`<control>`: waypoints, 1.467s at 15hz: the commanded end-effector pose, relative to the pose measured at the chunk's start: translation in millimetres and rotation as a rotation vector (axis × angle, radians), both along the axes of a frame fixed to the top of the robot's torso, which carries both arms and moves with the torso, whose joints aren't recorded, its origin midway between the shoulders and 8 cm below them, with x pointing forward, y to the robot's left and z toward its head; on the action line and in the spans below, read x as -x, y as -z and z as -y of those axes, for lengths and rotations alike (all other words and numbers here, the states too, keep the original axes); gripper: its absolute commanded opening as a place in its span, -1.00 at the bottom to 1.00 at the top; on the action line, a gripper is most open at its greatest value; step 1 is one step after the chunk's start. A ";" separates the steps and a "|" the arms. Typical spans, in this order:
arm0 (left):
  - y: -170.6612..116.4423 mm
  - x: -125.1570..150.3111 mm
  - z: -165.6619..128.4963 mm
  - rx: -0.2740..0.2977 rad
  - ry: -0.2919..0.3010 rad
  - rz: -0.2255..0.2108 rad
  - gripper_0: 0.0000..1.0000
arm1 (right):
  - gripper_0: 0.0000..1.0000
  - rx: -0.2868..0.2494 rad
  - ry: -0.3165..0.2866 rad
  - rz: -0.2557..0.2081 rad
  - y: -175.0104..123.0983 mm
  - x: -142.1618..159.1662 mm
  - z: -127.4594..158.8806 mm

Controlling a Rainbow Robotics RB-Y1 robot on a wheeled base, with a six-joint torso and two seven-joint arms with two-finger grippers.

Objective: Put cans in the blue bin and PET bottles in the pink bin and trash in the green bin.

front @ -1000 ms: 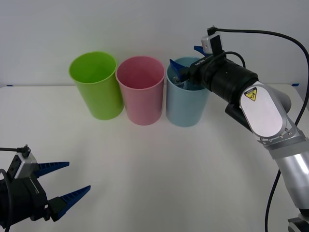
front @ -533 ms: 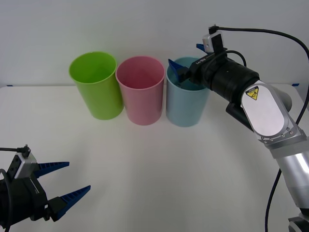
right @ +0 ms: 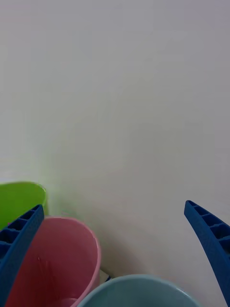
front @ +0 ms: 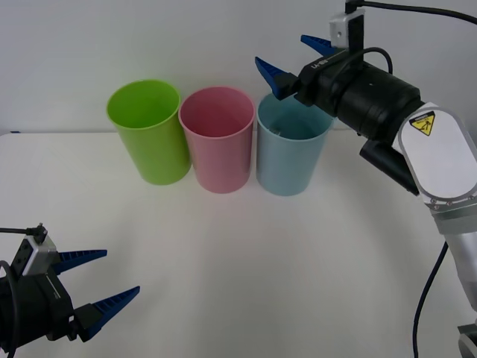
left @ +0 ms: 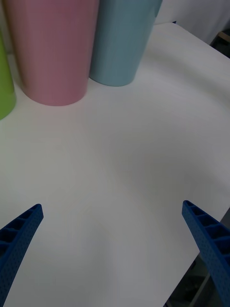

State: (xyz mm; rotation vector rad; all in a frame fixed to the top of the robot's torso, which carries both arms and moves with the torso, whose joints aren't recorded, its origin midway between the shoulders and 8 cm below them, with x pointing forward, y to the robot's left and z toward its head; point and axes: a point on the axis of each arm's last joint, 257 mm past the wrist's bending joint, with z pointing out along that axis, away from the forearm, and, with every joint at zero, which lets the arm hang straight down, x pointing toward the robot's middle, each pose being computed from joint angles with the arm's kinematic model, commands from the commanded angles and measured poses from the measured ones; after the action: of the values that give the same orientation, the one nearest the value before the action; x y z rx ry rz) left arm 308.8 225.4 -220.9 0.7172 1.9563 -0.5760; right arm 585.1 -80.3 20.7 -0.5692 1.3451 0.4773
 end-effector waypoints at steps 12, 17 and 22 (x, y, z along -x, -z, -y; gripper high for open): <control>0.0 0.0 0.0 0.000 0.000 0.000 0.98 | 1.00 0.180 -0.118 -0.029 79.6 178.4 125.7; 0.0 0.0 0.0 0.000 0.000 0.000 0.99 | 1.00 0.309 -0.113 -0.103 139.4 219.4 157.2; 0.0 0.0 0.0 0.000 0.000 0.000 0.99 | 1.00 0.381 -0.150 -0.175 184.4 260.7 156.7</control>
State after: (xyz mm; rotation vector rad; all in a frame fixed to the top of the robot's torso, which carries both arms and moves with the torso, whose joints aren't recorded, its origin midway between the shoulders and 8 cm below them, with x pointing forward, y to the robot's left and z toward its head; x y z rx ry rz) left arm 308.8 225.4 -220.9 0.7172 1.9563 -0.5760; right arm 329.6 -238.8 -159.8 -0.9587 1.5728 0.3965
